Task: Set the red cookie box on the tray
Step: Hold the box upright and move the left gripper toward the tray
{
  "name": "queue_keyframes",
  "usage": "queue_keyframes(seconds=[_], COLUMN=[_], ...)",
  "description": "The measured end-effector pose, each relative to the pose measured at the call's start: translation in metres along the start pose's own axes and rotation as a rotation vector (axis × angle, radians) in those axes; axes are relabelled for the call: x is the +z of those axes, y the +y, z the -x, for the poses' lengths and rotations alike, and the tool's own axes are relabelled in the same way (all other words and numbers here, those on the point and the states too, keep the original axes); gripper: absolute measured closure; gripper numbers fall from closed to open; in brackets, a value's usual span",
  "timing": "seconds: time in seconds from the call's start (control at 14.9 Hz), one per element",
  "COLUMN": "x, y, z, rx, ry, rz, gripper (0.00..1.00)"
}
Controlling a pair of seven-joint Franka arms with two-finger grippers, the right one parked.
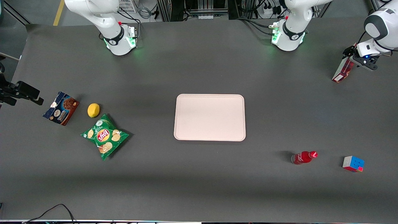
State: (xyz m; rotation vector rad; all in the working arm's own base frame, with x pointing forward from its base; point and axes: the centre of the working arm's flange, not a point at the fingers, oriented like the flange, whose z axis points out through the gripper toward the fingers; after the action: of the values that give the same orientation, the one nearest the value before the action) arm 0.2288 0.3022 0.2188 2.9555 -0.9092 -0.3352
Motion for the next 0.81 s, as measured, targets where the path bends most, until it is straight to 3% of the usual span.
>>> queue_keyframes(seconds=[0.13,0.27,0.4,0.54,0.81], x=[0.0019,0.0027,0.0032,0.0031,0.0021], y=[0.0004,0.0010,0.0013,0.0011,0.0001], z=[0.0001,0.0000,0.0000,0.0000,-0.0001], rx=[0.001,0.001,0.001,0.001,0.001], ry=[-0.004,-0.005,-0.005,-0.005,-0.003], rz=[0.004,0.006,0.007,0.006,0.001], gripper=[0.11,0.32,0.40,0.64,0.64])
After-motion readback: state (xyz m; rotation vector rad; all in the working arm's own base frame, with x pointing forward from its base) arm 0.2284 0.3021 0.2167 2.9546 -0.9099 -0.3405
